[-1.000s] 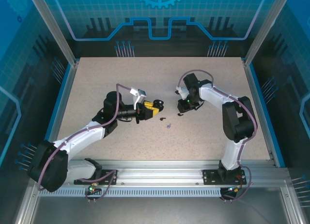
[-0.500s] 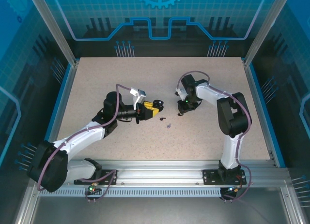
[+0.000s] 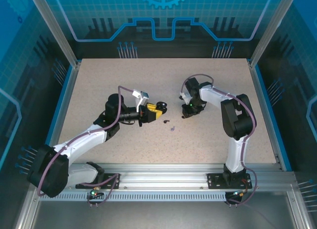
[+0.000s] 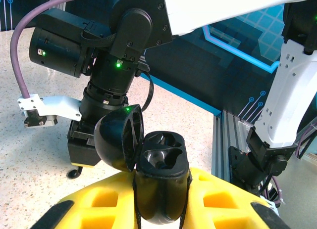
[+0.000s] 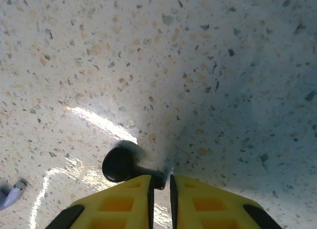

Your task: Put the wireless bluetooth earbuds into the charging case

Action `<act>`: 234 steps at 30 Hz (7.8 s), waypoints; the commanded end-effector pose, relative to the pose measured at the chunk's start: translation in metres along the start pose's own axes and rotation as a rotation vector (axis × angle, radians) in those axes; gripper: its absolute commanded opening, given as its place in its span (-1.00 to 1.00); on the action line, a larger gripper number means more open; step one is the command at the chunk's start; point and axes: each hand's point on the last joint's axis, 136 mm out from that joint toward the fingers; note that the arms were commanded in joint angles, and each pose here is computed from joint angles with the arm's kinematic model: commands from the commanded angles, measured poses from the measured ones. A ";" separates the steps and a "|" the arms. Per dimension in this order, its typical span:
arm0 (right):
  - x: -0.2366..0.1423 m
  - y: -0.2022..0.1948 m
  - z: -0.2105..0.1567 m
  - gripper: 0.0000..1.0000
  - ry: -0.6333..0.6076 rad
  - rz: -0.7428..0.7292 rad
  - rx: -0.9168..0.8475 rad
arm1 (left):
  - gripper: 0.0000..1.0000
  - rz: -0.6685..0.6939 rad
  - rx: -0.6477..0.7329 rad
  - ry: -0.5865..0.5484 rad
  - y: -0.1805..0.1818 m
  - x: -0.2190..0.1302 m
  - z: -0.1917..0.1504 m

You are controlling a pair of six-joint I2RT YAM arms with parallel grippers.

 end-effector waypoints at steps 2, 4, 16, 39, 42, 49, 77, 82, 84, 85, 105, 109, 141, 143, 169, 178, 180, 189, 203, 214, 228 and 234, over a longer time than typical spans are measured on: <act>0.002 0.005 -0.012 -0.62 0.043 0.005 0.002 | -0.98 0.004 0.019 -0.027 -0.004 -0.003 0.009; 0.003 0.008 -0.013 -0.62 0.050 0.012 -0.003 | -0.98 0.004 0.021 -0.029 -0.004 -0.003 0.009; 0.001 0.026 -0.020 -0.59 0.057 0.069 -0.018 | -0.98 0.012 0.016 -0.024 -0.003 -0.003 0.006; -0.022 0.041 0.010 -0.06 -0.016 0.060 -0.132 | -0.99 0.019 0.019 -0.033 -0.004 -0.003 0.012; -0.017 0.042 0.013 -0.07 -0.014 0.039 -0.127 | -0.99 0.019 0.019 -0.031 -0.004 -0.004 0.012; -0.006 0.039 0.012 -0.11 0.015 -0.023 -0.129 | -0.99 0.024 0.017 -0.030 -0.003 -0.004 0.011; 0.016 0.027 0.004 -0.42 0.067 -0.085 -0.091 | -0.99 0.029 0.008 -0.027 -0.002 -0.003 0.008; 0.019 0.026 0.005 -0.36 0.068 -0.084 -0.083 | -0.99 0.028 0.009 -0.027 -0.002 -0.003 0.008; 0.019 0.027 0.005 -0.34 0.070 -0.084 -0.083 | -0.99 0.028 0.011 -0.027 -0.002 -0.003 0.008; 0.020 0.027 0.005 -0.34 0.071 -0.084 -0.083 | -0.99 0.028 0.011 -0.027 -0.002 -0.003 0.008; -0.001 0.022 0.018 -0.62 -0.048 -0.055 -0.004 | -0.99 0.049 0.001 -0.017 0.003 -0.002 0.004; -0.010 0.020 0.022 -0.63 -0.101 -0.013 0.036 | -1.00 0.064 -0.012 -0.015 0.006 -0.001 0.003; -0.220 0.107 0.021 -0.74 -0.815 0.420 -0.133 | -1.00 0.147 -0.199 -0.006 0.049 0.032 -0.012; -0.235 0.117 0.017 -0.73 -0.866 0.439 -0.167 | -1.00 0.127 -0.188 -0.023 0.046 0.035 -0.006; -0.322 0.180 -0.037 -0.70 -1.188 0.523 -0.500 | -1.00 -0.064 0.101 -0.199 -0.029 0.041 0.073; -0.319 0.177 -0.034 -0.71 -1.197 0.494 -0.487 | -1.00 -0.084 0.118 -0.226 -0.039 0.039 0.084; -0.319 0.176 -0.033 -0.71 -1.197 0.489 -0.485 | -1.00 -0.087 0.120 -0.229 -0.040 0.039 0.084; -0.316 0.175 -0.033 -0.71 -1.195 0.471 -0.490 | -1.00 -0.082 0.119 -0.244 -0.042 0.036 0.090; -0.311 0.176 -0.035 -0.71 -1.183 0.466 -0.497 | -1.00 -0.060 0.101 -0.260 -0.039 0.036 0.096; -0.309 0.174 -0.036 -0.71 -1.179 0.455 -0.496 | -1.00 -0.033 0.087 -0.264 -0.035 0.036 0.097; -0.300 0.174 -0.036 -0.71 -1.135 0.448 -0.495 | -1.00 -0.042 0.097 -0.265 -0.038 0.035 0.098; -0.296 0.175 -0.035 -0.70 -1.110 0.442 -0.496 | -1.00 -0.047 0.104 -0.265 -0.038 0.035 0.099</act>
Point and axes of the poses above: each hand's point on the last joint's axis, 136 mm out from that joint toward the fingers, its own x axis out along the fingers, its own y axis along the line the jaws close on, z = x × y, and after that the axes turned 6 degrees about x, right-handed
